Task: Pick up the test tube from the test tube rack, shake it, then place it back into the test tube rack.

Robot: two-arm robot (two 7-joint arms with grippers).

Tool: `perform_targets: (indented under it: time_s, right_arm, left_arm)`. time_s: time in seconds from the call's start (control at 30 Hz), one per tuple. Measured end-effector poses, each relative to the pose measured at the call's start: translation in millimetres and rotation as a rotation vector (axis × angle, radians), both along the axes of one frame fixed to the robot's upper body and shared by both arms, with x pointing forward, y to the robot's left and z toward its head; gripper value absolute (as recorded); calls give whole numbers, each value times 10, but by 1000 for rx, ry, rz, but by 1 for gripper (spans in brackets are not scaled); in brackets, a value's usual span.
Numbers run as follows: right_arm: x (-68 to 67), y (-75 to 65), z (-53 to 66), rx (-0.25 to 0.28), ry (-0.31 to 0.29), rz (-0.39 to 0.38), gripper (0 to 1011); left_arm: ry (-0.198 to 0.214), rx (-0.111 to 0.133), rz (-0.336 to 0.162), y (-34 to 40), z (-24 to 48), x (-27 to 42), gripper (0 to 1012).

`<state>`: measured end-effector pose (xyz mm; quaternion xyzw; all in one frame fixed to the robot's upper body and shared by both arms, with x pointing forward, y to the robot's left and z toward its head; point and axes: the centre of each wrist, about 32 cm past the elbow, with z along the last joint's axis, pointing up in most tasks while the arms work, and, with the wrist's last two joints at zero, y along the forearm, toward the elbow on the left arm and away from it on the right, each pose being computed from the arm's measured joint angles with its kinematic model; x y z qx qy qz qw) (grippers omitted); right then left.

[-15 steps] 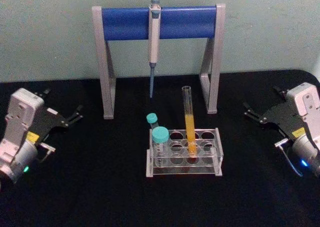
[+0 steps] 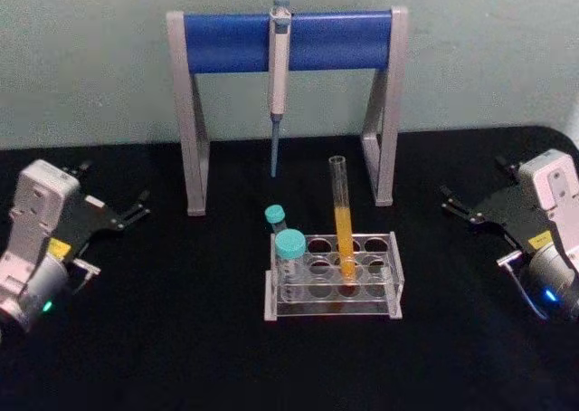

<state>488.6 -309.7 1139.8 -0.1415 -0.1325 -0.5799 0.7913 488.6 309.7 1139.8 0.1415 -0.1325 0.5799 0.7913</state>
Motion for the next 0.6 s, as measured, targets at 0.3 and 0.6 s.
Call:
perform_targets:
  time_s: [0.3, 0.6]
  right_arm:
    - [0, 0, 0, 0, 0, 0, 1000]
    - [0, 0, 0, 0, 0, 0, 1000]
  left_arm:
    - [0, 0, 0, 0, 0, 0, 1001]
    - [0, 0, 0, 0, 0, 0, 1001]
